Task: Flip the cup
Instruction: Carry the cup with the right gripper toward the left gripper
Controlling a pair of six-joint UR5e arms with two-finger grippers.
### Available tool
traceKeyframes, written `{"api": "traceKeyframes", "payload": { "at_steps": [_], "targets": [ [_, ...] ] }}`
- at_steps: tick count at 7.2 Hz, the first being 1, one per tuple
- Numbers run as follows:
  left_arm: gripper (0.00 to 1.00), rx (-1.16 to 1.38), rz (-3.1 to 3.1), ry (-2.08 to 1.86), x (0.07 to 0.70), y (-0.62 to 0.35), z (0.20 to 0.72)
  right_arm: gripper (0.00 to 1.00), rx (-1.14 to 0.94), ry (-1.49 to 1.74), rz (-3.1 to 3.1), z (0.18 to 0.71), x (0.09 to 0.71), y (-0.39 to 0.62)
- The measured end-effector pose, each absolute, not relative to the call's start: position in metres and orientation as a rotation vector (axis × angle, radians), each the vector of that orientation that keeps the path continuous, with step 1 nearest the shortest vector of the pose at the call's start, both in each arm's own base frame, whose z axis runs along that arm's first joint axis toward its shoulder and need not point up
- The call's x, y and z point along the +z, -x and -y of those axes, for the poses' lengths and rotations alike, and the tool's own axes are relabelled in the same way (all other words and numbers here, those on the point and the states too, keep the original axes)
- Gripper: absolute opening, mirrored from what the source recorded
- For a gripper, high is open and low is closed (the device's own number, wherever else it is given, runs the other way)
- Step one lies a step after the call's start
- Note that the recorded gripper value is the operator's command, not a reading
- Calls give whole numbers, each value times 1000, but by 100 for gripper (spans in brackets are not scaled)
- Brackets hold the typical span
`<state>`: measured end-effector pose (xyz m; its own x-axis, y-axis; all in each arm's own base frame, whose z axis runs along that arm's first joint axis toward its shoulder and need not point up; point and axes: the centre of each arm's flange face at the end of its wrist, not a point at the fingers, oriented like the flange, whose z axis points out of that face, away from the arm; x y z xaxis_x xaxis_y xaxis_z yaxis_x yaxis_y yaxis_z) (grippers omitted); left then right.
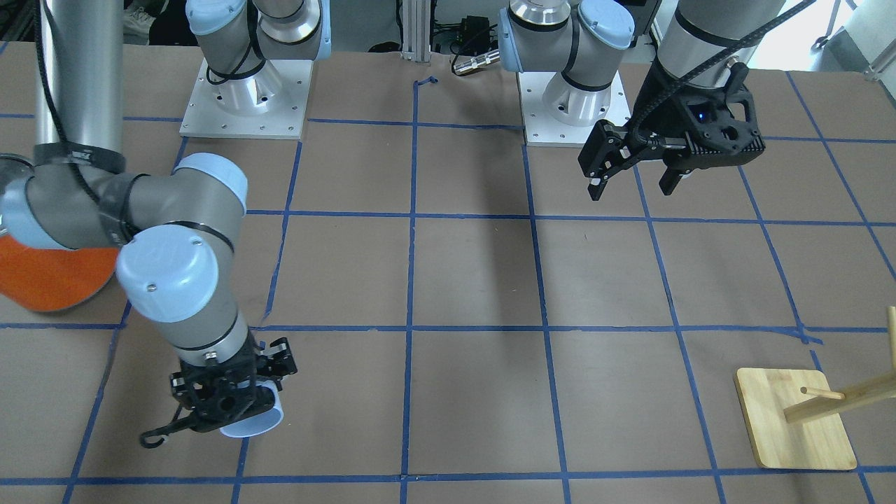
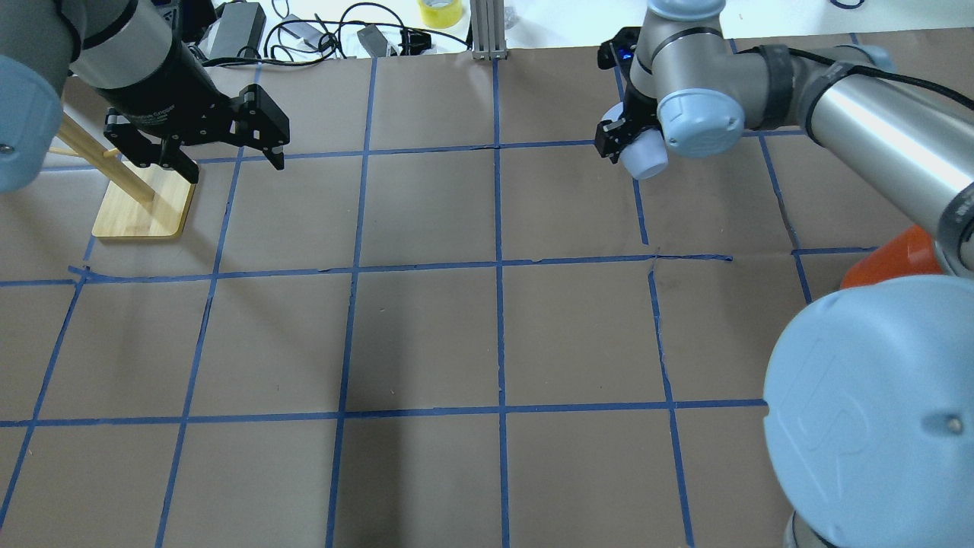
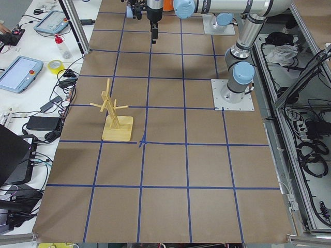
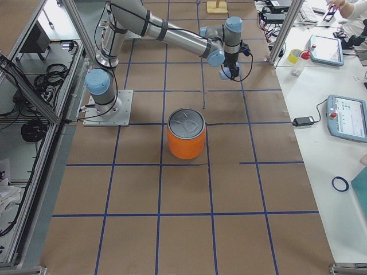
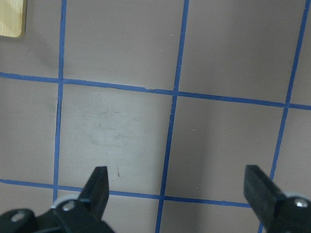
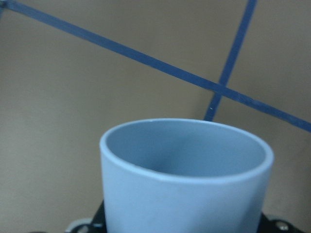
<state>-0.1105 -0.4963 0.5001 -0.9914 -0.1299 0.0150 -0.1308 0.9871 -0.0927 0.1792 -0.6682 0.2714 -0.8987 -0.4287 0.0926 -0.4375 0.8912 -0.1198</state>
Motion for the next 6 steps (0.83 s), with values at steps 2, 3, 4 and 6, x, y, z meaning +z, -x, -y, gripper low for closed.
{"api": "traceKeyframes", "payload": {
  "at_steps": [2, 3, 4, 6],
  "targets": [
    [100, 145, 3123, -204, 500, 111, 496, 21, 308, -1134, 2839, 657, 258, -251],
    [100, 145, 3123, -204, 500, 111, 496, 24, 348, -1316, 2752, 646, 252, -290],
    [100, 146, 3123, -204, 500, 111, 496, 24, 393, -1484, 2653, 631, 247, -330],
    [100, 150, 3123, -205, 501, 110, 496, 23, 483, -1800, 2399, 609, 228, -389]
  ]
}}
